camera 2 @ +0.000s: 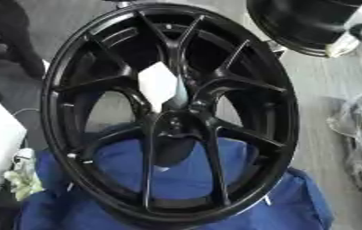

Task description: Pull the pin out of the wheel hub.

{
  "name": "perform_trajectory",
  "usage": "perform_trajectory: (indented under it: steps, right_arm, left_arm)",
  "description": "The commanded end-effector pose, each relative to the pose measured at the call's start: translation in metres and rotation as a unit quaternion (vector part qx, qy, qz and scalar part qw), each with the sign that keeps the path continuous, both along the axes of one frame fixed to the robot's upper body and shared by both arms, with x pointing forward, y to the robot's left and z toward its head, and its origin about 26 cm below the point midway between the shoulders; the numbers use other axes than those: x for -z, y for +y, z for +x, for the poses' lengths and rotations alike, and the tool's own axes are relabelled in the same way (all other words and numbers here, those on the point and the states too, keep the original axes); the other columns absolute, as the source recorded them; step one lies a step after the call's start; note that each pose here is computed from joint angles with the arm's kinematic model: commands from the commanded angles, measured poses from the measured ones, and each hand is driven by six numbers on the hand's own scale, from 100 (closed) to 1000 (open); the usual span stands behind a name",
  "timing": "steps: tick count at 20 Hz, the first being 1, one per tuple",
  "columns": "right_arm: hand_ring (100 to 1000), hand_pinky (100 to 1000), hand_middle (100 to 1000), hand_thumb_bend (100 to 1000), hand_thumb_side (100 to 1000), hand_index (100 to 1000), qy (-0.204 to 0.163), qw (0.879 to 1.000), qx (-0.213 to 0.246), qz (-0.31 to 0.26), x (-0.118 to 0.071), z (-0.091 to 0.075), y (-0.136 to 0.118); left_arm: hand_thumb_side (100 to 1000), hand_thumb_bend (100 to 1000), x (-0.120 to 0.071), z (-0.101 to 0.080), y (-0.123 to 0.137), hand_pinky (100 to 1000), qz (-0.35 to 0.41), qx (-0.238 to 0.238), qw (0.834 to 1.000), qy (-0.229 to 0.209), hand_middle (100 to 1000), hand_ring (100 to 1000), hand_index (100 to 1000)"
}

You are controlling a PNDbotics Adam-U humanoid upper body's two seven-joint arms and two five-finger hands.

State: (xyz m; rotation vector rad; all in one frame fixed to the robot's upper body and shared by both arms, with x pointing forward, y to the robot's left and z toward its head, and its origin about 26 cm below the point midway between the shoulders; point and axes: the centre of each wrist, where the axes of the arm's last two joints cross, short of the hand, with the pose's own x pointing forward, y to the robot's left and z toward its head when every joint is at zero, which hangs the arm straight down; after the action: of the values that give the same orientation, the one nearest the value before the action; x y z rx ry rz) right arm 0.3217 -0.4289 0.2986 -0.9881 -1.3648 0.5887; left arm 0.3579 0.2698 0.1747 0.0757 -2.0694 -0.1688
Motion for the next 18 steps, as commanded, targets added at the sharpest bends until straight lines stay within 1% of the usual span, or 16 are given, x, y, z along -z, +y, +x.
perform_trajectory:
  steps: [1,2,3,4,5,7,9,10,11,12,14,18]
  right_arm:
    - [535,690,409,164,100,533,-0.011,0.998,0.068,0.005,0.003,-0.005,-0.043]
    - [537,692,412,166,100,536,-0.007,0.996,0.083,0.008,0.01,-0.007,-0.053]
    - [564,707,445,209,100,565,-0.004,0.995,0.095,0.01,0.016,-0.008,-0.062]
    - [581,715,464,203,100,579,0.002,0.993,0.114,0.012,0.025,-0.01,-0.072]
    - [590,720,476,242,100,593,0.007,0.991,0.129,0.016,0.033,-0.011,-0.081]
    - [652,749,548,306,100,676,0.016,0.989,0.146,0.023,0.048,-0.015,-0.094]
    - [745,793,665,324,100,782,0.024,0.989,0.144,0.03,0.06,-0.017,-0.101]
    - [771,807,701,317,163,808,0.026,0.989,0.139,0.033,0.064,-0.018,-0.103]
    - [800,824,738,310,244,833,0.024,0.99,0.132,0.038,0.068,-0.019,-0.105]
    - [815,831,757,301,292,847,0.02,0.991,0.126,0.042,0.07,-0.019,-0.105]
    - [820,834,774,278,425,864,0.007,0.992,0.12,0.051,0.072,-0.02,-0.106]
    - [807,827,774,219,422,862,-0.039,0.991,0.115,0.063,0.067,-0.019,-0.099]
  left_arm:
    - [843,110,-0.01,-0.002,0.008,654,0.008,-0.009,1.0,-0.016,707,732,700]
    - [843,110,-0.01,-0.002,0.008,654,0.008,-0.01,1.0,-0.016,707,732,700]
    - [842,110,-0.011,-0.002,0.008,654,0.007,-0.011,1.0,-0.017,707,733,701]
    - [854,110,-0.011,-0.002,0.009,654,0.006,-0.013,1.0,-0.018,707,733,701]
    - [840,110,-0.011,-0.002,0.009,654,0.005,-0.014,1.0,-0.02,707,733,701]
    - [839,109,-0.012,-0.002,0.01,654,0.003,-0.016,1.0,-0.022,707,733,700]
    - [839,108,-0.013,-0.003,0.01,654,0.002,-0.017,1.0,-0.024,707,734,700]
    - [839,107,-0.013,-0.003,0.01,654,0.002,-0.017,1.0,-0.024,708,734,700]
    - [840,107,-0.013,-0.003,0.011,654,0.002,-0.018,1.0,-0.024,708,734,700]
    - [840,107,-0.013,-0.003,0.011,654,0.003,-0.019,1.0,-0.023,708,734,700]
    - [840,107,-0.013,-0.004,0.012,654,0.003,-0.02,1.0,-0.023,708,735,700]
    - [840,106,-0.013,-0.004,0.012,654,0.002,-0.02,1.0,-0.023,709,735,700]
